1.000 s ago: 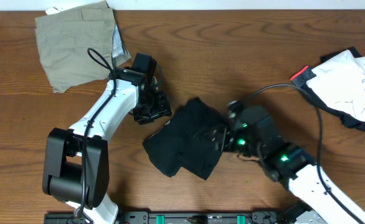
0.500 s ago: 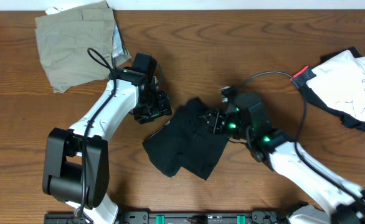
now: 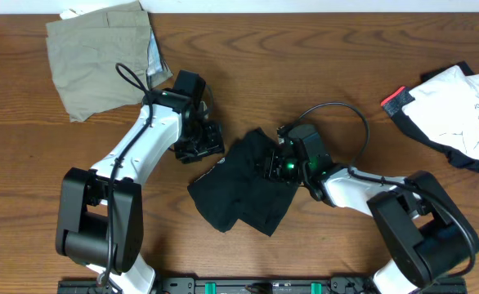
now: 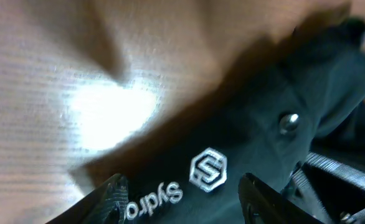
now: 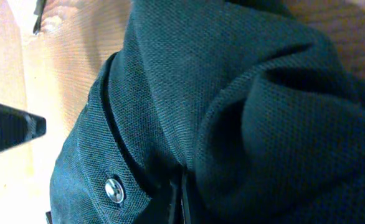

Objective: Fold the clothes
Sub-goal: 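Grasp the bundle's top edge with both grippers and lift slightly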

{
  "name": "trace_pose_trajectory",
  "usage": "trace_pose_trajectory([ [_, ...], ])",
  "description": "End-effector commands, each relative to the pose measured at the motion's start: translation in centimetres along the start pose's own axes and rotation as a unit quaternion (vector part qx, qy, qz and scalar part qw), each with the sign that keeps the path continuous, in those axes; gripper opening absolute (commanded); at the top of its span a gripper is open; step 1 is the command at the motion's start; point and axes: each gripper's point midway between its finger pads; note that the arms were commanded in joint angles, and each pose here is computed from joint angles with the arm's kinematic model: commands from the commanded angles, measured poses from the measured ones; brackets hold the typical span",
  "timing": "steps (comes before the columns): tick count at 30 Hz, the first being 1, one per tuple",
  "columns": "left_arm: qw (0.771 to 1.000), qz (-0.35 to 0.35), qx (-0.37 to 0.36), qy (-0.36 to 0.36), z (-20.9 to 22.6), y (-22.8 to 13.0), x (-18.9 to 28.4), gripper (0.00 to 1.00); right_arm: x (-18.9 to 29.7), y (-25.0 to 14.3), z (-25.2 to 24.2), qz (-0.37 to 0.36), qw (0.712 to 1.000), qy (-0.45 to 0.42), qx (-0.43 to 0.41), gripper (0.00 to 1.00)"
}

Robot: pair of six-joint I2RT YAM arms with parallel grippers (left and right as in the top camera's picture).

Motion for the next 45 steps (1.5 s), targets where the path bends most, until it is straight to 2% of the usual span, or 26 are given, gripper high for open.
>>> trace_pose_trajectory([
  [1,0.999,0.026,-0.036,-0.011,-0.1,-1.0,-0.1,0.59,-0.3,0.2,-1.4,-0.006,1.000,-0.020,0.020,0.06],
  [6,0.992,0.062,-0.083,-0.067,-2.2,-3.4,1.0,0.55,-0.3,1.0,-0.8,-0.020,0.999,-0.008,0.030,0.07],
  [10,0.986,0.062,-0.139,-0.073,-3.3,-5.3,2.1,0.52,0.2,2.6,-0.2,-0.048,0.998,0.006,0.042,0.07],
  [17,0.979,0.045,-0.183,-0.080,-4.8,-7.5,3.7,0.51,2.6,7.0,0.2,-0.121,0.992,0.035,0.024,0.08],
  [22,0.983,0.062,-0.159,-0.069,-3.8,-8.3,1.7,0.28,3.2,8.4,0.9,-0.146,0.987,0.050,0.037,0.11],
  [26,0.986,0.064,-0.141,-0.068,-2.6,-8.5,-0.7,0.20,3.3,8.9,1.2,-0.151,0.986,0.053,0.040,0.10],
  [34,0.989,0.054,-0.116,-0.075,-1.6,-8.4,-3.0,0.19,3.1,8.9,2.5,-0.144,0.986,0.070,0.050,0.08],
  [40,0.991,0.053,-0.099,-0.075,-1.0,-8.6,-4.0,0.19,2.1,7.4,4.1,-0.124,0.987,0.082,0.062,0.09],
  [45,0.991,0.064,-0.093,-0.066,0.0,-9.2,-4.8,0.19,1.3,6.6,4.1,-0.124,0.988,0.058,0.065,0.10],
])
Point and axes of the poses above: each gripper's point midway between its finger pads, its own x axis back along the fingers, its own z axis along the line the jaws close on, y = z × x, and after that the axes turned 10 degrees about x, right-handed
